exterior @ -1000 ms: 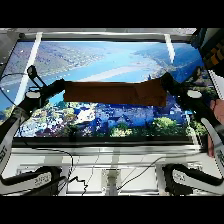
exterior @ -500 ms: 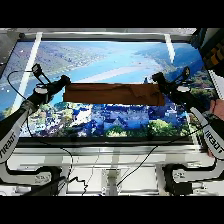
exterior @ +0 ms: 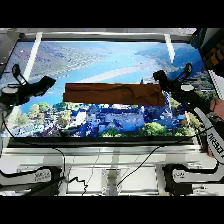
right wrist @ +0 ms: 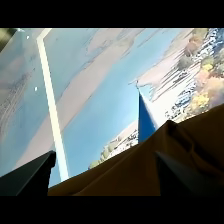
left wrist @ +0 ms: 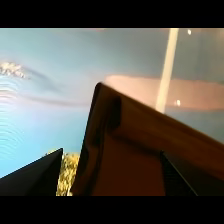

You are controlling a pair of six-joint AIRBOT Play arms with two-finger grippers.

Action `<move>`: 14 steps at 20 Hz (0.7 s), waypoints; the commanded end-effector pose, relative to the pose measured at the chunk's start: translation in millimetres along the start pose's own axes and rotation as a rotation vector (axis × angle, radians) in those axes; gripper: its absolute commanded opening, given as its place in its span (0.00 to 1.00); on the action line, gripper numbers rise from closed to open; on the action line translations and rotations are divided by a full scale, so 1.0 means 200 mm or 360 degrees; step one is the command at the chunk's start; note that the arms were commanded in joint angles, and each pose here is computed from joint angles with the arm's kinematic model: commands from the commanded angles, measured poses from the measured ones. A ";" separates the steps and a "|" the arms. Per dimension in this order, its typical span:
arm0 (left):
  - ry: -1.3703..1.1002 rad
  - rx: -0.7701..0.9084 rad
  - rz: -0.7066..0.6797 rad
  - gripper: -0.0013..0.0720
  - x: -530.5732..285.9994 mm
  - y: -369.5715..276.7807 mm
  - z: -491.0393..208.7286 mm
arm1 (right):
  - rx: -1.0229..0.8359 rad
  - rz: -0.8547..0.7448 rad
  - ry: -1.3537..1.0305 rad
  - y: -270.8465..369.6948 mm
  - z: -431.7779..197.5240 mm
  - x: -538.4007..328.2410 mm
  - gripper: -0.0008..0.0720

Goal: Fold the clothes and pants, and hang the long-sleeved shirts on hangers.

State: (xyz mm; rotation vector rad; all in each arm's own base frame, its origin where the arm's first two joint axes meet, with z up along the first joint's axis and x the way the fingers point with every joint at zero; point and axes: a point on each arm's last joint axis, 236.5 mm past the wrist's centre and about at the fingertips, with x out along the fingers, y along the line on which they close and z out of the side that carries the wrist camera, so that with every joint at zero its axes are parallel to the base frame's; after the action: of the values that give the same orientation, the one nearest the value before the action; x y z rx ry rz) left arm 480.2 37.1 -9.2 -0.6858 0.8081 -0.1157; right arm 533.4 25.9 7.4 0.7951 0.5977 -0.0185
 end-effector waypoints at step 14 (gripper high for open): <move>0.0588 -0.0010 -0.0244 0.99 0.33 0.03 -0.41 | -0.0035 0.0068 0.0105 0.06 -0.07 -0.02 0.96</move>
State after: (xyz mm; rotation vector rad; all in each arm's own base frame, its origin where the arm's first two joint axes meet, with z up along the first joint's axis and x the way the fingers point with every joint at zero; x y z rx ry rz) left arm 461.3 -9.0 -90.8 -0.7357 1.1047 -0.3609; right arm 528.0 37.2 10.3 0.7852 0.6268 0.0322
